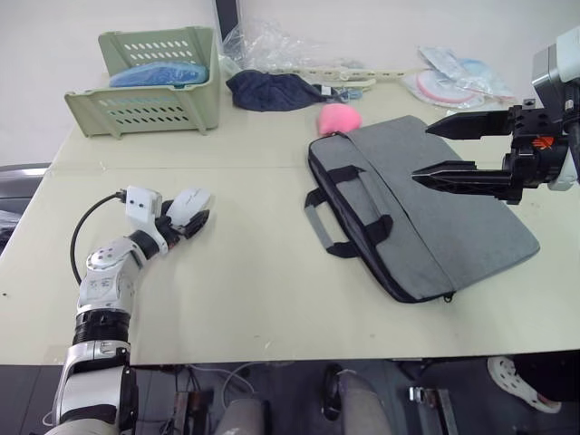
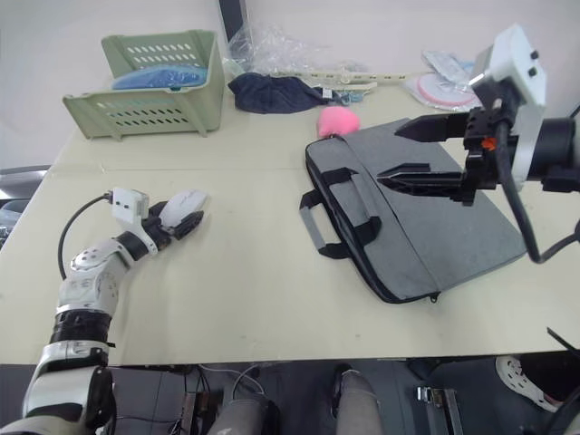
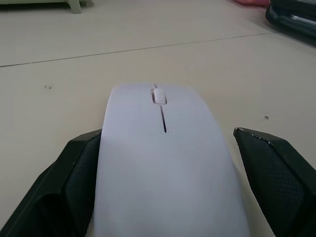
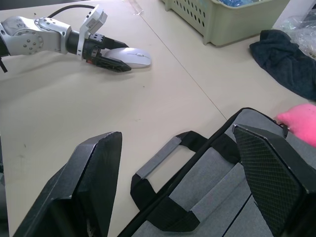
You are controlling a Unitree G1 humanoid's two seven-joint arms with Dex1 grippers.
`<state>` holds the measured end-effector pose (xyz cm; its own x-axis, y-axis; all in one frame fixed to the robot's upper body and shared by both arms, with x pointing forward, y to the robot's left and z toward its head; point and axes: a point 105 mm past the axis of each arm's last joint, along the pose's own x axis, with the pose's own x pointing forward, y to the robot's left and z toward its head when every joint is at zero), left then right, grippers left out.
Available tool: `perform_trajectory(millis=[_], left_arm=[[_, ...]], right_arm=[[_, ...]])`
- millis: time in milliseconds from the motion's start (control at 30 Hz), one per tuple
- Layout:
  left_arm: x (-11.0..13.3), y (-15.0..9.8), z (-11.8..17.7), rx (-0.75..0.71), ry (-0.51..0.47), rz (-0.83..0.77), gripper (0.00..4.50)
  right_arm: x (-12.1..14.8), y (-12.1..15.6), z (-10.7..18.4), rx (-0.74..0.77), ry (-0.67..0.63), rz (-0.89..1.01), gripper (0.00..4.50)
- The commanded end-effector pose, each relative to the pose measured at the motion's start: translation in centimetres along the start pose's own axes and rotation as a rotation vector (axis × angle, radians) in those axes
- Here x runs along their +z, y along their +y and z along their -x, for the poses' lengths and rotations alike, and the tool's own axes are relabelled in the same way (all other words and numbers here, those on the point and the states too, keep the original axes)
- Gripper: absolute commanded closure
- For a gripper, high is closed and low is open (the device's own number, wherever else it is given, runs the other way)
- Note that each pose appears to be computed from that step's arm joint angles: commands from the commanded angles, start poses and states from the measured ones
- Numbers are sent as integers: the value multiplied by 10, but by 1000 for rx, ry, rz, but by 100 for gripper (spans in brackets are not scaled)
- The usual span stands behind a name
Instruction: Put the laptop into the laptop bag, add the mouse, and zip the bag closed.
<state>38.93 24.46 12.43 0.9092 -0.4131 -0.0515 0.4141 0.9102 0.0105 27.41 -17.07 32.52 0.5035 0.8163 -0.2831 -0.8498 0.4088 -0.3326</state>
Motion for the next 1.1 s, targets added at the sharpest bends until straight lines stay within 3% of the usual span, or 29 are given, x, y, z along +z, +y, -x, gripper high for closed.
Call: perform_trajectory(millis=[33,300,767,900,1100], left_arm=[[-3,4,2,24,2,-4,17],[-11,6,19,47,16,10,17],[-7,5,19,39,-8,28,17],[-7,5,18,42,-10,26,173],[-7,5,17,39,-7,25,172]], right_arm=[[10,2,6,-23,-23,42,54],[9,2,5,-23,-23,41,54],[9,2,5,-25,-30,40,54],[8,2,4,-26,-28,39,53],[8,2,3,-26,-32,38,53]])
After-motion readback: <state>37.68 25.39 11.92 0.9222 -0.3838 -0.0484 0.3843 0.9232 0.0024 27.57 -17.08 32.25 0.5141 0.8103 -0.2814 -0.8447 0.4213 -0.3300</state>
